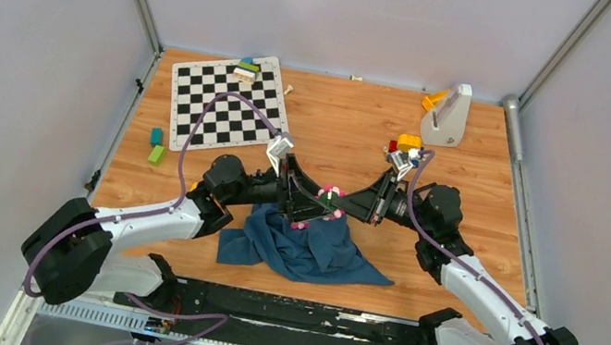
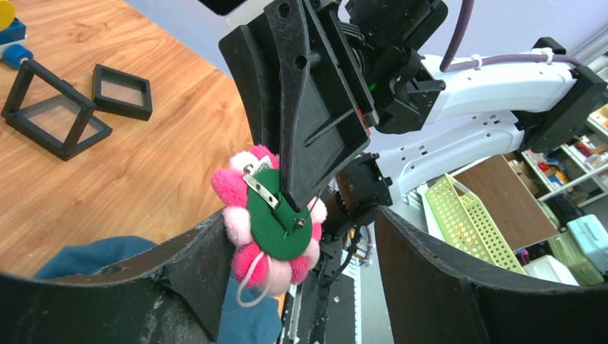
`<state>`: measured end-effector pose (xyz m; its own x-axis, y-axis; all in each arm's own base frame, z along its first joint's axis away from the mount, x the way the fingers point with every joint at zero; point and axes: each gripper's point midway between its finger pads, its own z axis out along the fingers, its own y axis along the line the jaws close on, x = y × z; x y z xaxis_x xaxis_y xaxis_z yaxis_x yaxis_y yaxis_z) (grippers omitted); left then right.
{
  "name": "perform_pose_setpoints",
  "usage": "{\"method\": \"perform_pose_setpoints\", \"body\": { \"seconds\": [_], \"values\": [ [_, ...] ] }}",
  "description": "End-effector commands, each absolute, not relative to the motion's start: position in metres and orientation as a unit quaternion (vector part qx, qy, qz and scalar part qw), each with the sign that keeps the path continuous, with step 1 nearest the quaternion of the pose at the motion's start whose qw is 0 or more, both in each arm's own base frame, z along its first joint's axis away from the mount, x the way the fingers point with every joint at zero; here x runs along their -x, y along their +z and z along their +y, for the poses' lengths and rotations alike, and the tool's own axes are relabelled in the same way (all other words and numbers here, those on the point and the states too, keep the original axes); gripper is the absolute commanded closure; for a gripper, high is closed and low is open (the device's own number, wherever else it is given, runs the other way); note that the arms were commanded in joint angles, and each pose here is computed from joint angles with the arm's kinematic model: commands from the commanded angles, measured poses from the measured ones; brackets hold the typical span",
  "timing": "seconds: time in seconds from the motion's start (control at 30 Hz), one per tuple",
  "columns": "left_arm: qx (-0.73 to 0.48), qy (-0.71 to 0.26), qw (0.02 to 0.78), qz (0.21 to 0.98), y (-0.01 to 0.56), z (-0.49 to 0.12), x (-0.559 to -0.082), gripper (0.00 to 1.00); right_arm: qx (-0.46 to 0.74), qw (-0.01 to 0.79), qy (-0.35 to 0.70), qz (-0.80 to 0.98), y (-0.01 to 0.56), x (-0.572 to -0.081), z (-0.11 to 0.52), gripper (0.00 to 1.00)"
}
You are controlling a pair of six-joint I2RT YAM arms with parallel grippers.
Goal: Remove the brooch from the garment
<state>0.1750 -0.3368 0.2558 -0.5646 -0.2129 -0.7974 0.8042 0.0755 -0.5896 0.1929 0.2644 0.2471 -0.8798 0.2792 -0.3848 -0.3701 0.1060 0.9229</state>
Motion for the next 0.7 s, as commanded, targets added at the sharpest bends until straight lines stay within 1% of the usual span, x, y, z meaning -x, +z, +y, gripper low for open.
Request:
{"method": "perform_pose_setpoints", "body": {
  "seconds": [0.0, 0.23, 0.33, 0.5, 0.67],
  "values": [
    [-0.233, -0.656, 0.429, 0.576, 0.2871, -0.3383, -0.1798, 0.29, 0.062, 0.277, 0.672, 0.684, 0.2694, -0.1931, 0.2673, 1.0],
    [-0.215, -0.671, 0.423, 0.57, 0.2871, -0.3344, -0.1834, 0.49, 0.072, 0.277, 0.671, 0.684, 0.2697, -0.1898, 0.2691, 1.0],
    [-0.213, -0.678, 0.418, 0.566, 0.2867, -0.3356, -0.1843, 0.55, 0.078, 0.278, 0.671, 0.683, 0.2712, -0.1882, 0.2708, 1.0],
    [-0.206, -0.697, 0.407, 0.554, 0.2874, -0.3346, -0.1847, 0.61, 0.091, 0.278, 0.67, 0.682, 0.2717, -0.1852, 0.2744, 1.0],
    [-0.208, -0.707, 0.396, 0.548, 0.2858, -0.3348, -0.1838, 0.72, 0.099, 0.284, 0.667, 0.682, 0.273, -0.1834, 0.2756, 1.0]
  ]
}}
